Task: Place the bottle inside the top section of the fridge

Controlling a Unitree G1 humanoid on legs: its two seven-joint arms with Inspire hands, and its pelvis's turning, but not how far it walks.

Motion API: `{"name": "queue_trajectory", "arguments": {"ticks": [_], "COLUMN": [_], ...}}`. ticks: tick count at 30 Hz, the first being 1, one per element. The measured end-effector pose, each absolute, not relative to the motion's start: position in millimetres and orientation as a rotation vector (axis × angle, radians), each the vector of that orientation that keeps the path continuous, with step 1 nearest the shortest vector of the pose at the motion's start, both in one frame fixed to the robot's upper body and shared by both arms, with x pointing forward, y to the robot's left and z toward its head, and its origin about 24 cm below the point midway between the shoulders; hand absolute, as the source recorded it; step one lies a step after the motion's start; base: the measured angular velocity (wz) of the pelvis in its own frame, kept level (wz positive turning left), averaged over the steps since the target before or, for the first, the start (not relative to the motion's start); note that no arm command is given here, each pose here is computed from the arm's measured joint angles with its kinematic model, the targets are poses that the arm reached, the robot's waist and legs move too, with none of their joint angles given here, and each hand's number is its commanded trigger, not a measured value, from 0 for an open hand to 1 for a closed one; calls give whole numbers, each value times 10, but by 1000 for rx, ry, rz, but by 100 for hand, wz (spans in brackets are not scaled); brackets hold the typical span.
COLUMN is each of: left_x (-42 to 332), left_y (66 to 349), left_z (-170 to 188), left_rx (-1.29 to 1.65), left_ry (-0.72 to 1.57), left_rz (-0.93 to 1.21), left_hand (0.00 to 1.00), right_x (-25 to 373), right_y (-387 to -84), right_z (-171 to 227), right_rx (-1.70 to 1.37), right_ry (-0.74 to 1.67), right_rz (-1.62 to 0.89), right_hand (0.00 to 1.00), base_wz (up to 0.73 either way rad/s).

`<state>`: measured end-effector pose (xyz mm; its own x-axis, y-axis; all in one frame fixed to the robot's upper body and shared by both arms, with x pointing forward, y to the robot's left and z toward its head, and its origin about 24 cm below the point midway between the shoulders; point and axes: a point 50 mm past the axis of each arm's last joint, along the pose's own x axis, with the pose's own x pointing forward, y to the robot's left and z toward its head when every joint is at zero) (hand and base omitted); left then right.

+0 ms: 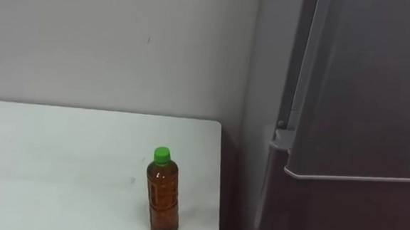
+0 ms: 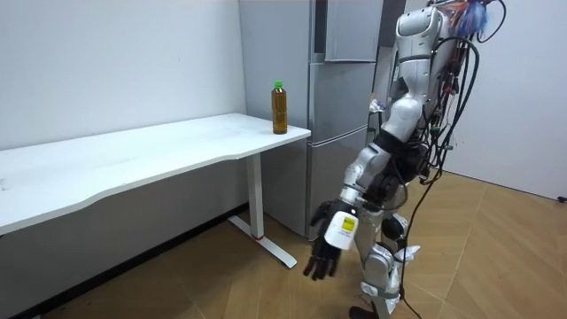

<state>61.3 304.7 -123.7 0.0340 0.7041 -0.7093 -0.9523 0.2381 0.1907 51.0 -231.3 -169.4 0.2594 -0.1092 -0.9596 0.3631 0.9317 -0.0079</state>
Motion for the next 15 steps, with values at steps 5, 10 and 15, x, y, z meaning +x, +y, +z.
{"name": "queue_trajectory", "arguments": {"ticks": [5, 10, 15], "left_x": [1061, 1334, 1534], "left_y": [3303, 3469, 3615], "left_z": [-750, -154, 543], "left_rx": [-377, -457, -419], "left_ry": [482, 159, -148], "left_rz": [1358, 1382, 1304], "left_hand": [0, 0, 0], "right_x": [540, 534, 495], "right_y": [-2328, -2348, -2351], "right_z": [-1683, -1676, -1680], "right_rx": [215, 220, 217], "right_ry": [1254, 1237, 1244], "right_rz": [-318, -340, -339], "right_hand": [0, 0, 0], "base_wz": [0, -3, -12]}}
